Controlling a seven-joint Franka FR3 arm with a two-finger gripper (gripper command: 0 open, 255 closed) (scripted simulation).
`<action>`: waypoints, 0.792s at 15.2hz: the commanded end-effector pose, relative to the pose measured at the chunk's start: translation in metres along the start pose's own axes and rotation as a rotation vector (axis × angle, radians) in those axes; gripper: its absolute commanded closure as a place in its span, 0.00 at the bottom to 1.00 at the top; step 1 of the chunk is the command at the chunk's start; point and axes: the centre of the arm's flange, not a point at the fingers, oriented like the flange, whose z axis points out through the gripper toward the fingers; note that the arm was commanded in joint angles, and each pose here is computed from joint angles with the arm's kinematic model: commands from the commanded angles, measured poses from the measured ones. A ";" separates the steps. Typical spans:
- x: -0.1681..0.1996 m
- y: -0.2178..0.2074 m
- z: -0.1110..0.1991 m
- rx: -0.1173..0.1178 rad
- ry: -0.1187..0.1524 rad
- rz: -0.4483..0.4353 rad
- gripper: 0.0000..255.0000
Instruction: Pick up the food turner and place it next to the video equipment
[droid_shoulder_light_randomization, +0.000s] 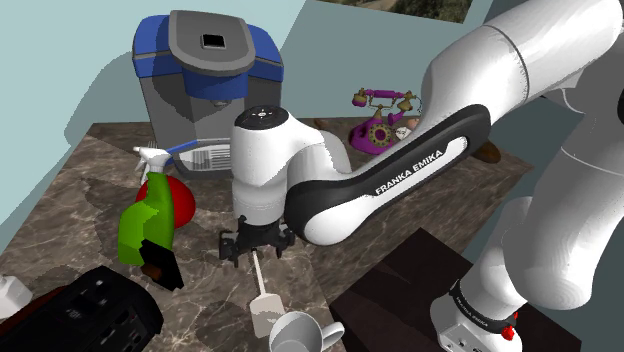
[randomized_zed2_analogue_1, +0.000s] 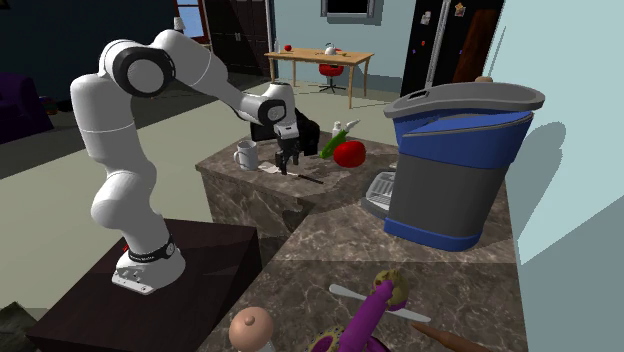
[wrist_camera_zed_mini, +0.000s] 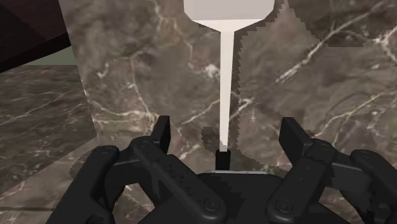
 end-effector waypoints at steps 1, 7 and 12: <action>0.000 0.000 0.000 0.000 0.000 0.000 0.00; 0.000 0.000 -0.050 0.000 0.000 0.000 0.00; 0.000 0.000 -0.050 0.000 0.000 0.000 0.00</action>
